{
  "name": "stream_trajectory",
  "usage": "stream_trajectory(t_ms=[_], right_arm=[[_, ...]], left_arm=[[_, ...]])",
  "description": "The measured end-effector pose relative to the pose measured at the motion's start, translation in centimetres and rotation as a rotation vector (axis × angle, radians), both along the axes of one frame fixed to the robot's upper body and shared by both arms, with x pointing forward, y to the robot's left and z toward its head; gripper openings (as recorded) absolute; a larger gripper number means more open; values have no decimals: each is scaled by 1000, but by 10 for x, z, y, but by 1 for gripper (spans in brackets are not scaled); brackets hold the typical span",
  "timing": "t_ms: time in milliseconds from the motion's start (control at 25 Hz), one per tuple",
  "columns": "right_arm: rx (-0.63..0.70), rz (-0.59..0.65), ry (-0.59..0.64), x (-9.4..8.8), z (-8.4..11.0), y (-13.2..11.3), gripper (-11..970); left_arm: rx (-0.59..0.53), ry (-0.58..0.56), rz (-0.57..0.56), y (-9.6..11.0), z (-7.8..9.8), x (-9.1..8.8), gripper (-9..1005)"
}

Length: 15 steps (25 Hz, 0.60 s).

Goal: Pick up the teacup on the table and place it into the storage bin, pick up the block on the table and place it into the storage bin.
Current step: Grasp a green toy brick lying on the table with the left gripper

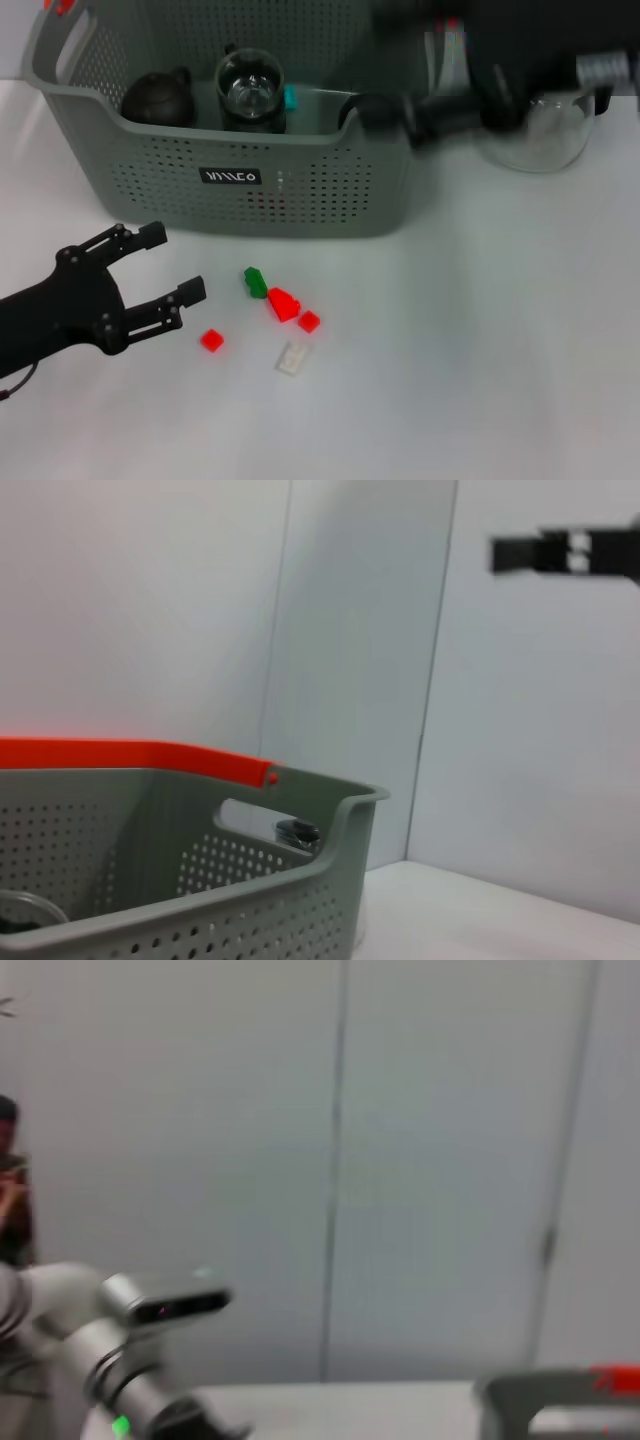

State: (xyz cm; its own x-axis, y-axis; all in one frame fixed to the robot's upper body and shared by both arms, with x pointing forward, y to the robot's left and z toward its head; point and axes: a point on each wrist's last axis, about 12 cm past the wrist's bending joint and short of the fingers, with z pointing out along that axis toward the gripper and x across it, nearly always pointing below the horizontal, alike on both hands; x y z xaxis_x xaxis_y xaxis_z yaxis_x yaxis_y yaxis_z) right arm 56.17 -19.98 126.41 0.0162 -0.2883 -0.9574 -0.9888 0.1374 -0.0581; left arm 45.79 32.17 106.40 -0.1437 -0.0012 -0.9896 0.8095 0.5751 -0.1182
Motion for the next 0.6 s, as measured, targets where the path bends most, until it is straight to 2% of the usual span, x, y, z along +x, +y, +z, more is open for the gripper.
stream_trajectory(t_ms=[160,320,480,600], right_arm=[[-49,8,92,-16,-42,-18,887],[-86,-12,248,-23,-85,-30,886],[-121,-48,332,-23,-107,-35,886],[-148,-66,353,-20,-114,-35,886]], left_arm=[[28,1,-49,-4,2,6,843],[134,36,-142,-10,6,19,842],[279,139,-207,-16,14,39,842],[384,212,-236,-24,19,53,842]])
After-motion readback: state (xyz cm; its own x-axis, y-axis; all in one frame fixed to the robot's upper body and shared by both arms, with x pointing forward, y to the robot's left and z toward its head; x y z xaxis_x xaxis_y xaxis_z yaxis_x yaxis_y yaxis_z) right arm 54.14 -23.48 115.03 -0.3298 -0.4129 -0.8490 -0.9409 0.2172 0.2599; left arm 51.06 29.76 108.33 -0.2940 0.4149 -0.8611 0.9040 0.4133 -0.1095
